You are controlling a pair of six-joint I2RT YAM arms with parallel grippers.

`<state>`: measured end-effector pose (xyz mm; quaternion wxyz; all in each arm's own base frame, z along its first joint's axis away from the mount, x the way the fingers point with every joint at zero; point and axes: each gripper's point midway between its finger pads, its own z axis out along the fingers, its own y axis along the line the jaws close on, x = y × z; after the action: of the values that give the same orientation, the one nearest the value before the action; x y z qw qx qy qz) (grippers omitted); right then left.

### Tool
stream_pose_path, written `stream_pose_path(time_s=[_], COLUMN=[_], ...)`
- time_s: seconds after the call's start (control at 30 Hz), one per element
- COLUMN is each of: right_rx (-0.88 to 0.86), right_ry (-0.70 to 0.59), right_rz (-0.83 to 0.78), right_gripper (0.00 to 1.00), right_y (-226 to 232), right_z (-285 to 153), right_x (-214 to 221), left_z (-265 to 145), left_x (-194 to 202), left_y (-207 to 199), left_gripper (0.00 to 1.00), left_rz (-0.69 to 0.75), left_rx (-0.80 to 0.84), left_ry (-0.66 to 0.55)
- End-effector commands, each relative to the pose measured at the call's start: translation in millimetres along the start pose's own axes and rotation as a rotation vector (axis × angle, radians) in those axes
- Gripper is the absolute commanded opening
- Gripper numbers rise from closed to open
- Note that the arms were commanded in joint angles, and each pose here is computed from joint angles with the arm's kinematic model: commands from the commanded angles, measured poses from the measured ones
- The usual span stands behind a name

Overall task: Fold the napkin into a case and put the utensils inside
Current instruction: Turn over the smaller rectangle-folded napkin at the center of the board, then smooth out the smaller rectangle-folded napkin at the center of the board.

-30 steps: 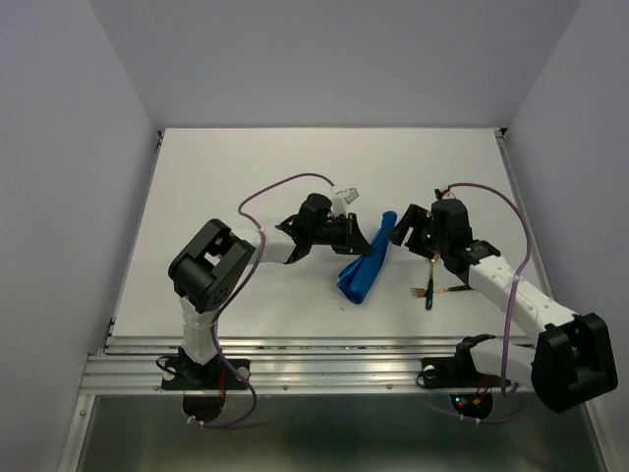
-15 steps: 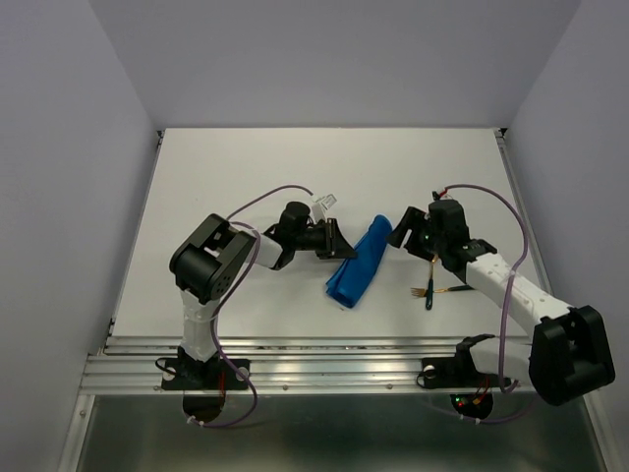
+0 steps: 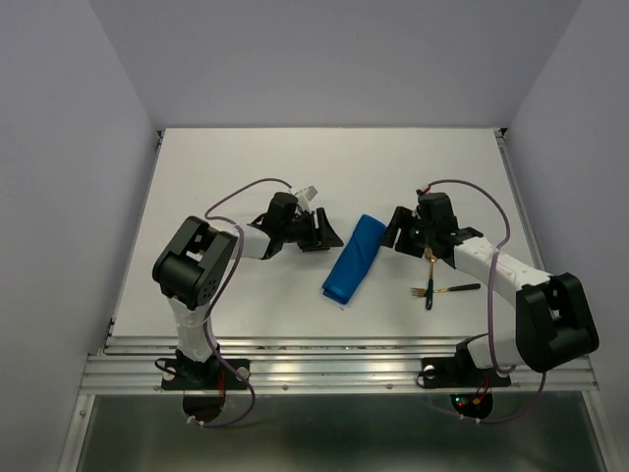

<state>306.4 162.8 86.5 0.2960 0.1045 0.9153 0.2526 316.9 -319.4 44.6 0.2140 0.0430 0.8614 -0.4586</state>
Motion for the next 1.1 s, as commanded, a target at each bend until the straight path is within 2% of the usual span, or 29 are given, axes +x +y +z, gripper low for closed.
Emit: stream_pose_path(time_s=[0.0,0.03,0.07,0.1,0.17,0.2,0.27,0.33,0.47,0.6,0.8,0.93,1.07], right_rx=[-0.146,-0.169,-0.184,-0.19,-0.201,-0.198,-0.196,-0.184,-0.123,-0.074,-0.021,-0.04,-0.091], right_ry=[-0.023,-0.03,-0.033,-0.039,-0.031,-0.04,-0.026,-0.009,0.007,0.009,0.044,0.04,-0.033], right_rz=[-0.044,-0.049,-0.051,-0.044,-0.028,-0.025,-0.016,-0.012,0.003,0.019,0.007,-0.007,-0.032], right_gripper=[0.56,0.5,0.36,0.3,0.19,0.09,0.03,0.02,0.03,0.02,0.03,0.03,0.05], right_y=[42.0,52.1,58.1,60.3,65.8,68.4,69.6,68.1,55.6,41.5,23.4,29.3,52.9], right_z=[6.7,10.3,11.3,13.0,21.4,24.4,38.2,49.9,77.1,91.4,112.8,107.2,75.2], right_x=[-26.2,-28.2,-29.0,-31.8,-32.7,-38.6,-41.9,-42.6,-43.9,-45.3,-34.6,-37.8,-61.0], left_z=[-33.6,-44.3,-52.8,-53.1,-57.3,-58.3,-50.9,-43.6,-29.8,-30.9,-15.0,-6.7,-13.7], left_x=[-42.4,-50.5,-56.5,-55.1,-50.3,-45.1,-25.8,-9.7,29.8,51.5,91.1,88.5,73.4], left_y=[-1.1,-6.9,-20.2,-18.1,-33.7,-39.8,-56.2,-65.6,-90.5,-81.8,-21.8,-13.7,-38.3], left_gripper=[0.64,0.61,0.54,0.54,0.39,0.25,0.09,0.0,0.0,0.0,0.0,0.0,0.0], left_rz=[0.118,0.131,0.151,0.148,0.168,0.169,0.181,0.187,0.185,0.165,0.16,0.179,0.203], left_rx=[-0.2,-0.228,-0.215,-0.222,-0.203,-0.197,-0.158,-0.135,-0.044,-0.021,-0.154,-0.181,-0.137], left_ry=[-0.113,-0.149,-0.179,-0.176,-0.177,-0.164,-0.121,-0.083,-0.008,0.025,0.15,0.158,0.12])
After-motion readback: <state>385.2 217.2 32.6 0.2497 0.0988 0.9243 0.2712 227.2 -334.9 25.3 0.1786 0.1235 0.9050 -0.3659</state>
